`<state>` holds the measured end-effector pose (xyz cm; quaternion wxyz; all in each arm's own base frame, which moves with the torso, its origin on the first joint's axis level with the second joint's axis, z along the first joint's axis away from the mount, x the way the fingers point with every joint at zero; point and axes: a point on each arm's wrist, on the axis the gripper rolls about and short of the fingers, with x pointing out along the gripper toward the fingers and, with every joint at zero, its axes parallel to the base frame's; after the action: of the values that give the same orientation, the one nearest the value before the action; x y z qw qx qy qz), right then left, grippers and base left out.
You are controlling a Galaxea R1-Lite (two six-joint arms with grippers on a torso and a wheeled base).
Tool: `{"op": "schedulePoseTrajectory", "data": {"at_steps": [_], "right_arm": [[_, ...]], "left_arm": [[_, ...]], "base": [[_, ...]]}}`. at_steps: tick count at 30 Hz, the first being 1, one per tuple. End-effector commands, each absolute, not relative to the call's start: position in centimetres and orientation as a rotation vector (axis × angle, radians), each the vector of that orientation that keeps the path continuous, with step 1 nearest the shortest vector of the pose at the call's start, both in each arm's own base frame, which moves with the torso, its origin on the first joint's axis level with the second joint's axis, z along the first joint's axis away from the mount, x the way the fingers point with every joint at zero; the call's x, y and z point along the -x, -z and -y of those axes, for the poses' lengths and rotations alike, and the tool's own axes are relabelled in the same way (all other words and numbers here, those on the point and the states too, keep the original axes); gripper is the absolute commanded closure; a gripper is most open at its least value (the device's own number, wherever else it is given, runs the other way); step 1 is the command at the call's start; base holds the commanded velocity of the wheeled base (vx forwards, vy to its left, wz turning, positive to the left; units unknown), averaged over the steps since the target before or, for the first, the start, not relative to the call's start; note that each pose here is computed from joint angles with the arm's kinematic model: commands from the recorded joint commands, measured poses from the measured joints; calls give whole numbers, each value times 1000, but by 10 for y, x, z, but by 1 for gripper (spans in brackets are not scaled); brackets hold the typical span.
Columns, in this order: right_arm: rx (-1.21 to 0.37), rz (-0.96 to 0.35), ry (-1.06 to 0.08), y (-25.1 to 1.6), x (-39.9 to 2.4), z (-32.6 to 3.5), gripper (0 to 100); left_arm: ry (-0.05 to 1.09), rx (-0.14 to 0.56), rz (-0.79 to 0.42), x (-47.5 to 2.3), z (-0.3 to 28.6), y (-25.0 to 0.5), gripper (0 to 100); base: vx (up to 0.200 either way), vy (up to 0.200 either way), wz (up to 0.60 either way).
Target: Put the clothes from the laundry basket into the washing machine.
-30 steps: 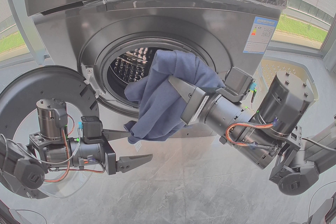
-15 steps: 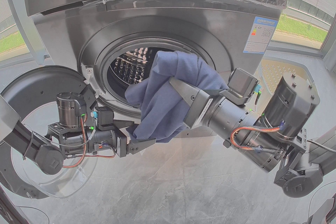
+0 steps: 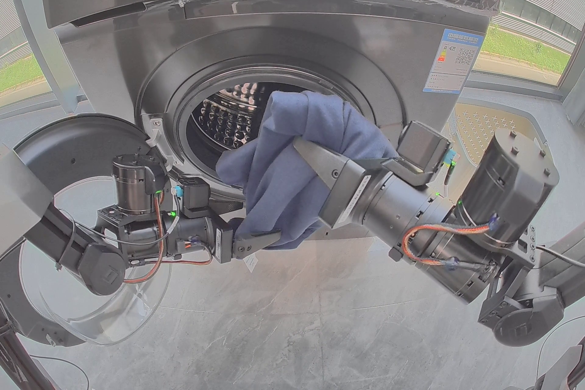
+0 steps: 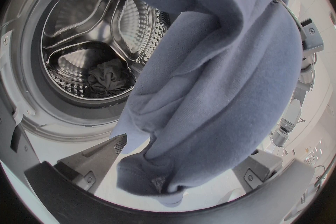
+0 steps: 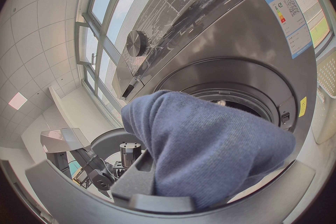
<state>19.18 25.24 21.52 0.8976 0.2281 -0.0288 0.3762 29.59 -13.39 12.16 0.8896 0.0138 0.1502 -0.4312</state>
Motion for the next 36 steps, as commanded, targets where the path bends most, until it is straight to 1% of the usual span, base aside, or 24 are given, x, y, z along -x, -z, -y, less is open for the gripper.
{"op": "schedulePoseTrajectory", "data": {"at_steps": [1, 6, 7, 13, 18, 19, 24, 25, 29, 32, 36], "right_arm": [[-472, 59, -781, -215, -191, -253, 100], [-474, 62, -780, -216, -191, -252, 100], [-474, 62, -780, -216, -191, -252, 100], [-463, 46, -772, -211, -192, -250, 100], [-449, 26, -763, -204, -193, -247, 100], [-443, 17, -759, -202, -193, -246, 100], [-430, -4, -746, -195, -196, -242, 100], [-428, -5, -741, -194, -198, -242, 0], [-403, -34, -700, -184, -208, -237, 0], [-361, -79, -678, -169, -208, -231, 0], [-311, -133, -681, -154, -200, -228, 0]], "left_arm": [[917, -27, -292, -303, 144, -115, 0], [907, -35, -292, -308, 146, -108, 0], [906, -36, -291, -308, 145, -108, 100], [914, -27, -264, -302, 145, -109, 100], [951, -31, -226, -281, 147, -111, 100], [968, -32, -201, -270, 147, -116, 100], [1013, -32, -162, -233, 141, -123, 100], [1023, -28, -151, -224, 139, -125, 100], [1047, -8, -95, -204, 136, -136, 100], [1049, 32, -19, -193, 132, -156, 100], [1055, 85, 41, -189, 130, -177, 100]], "base": [[0, 0, 0], [0, 0, 0], [0, 0, 0], [0, 0, 0], [0, 0, 0], [0, 0, 0], [0, 0, 0], [0, 0, 0], [0, 0, 0], [0, 0, 0], [0, 0, 0]]}}
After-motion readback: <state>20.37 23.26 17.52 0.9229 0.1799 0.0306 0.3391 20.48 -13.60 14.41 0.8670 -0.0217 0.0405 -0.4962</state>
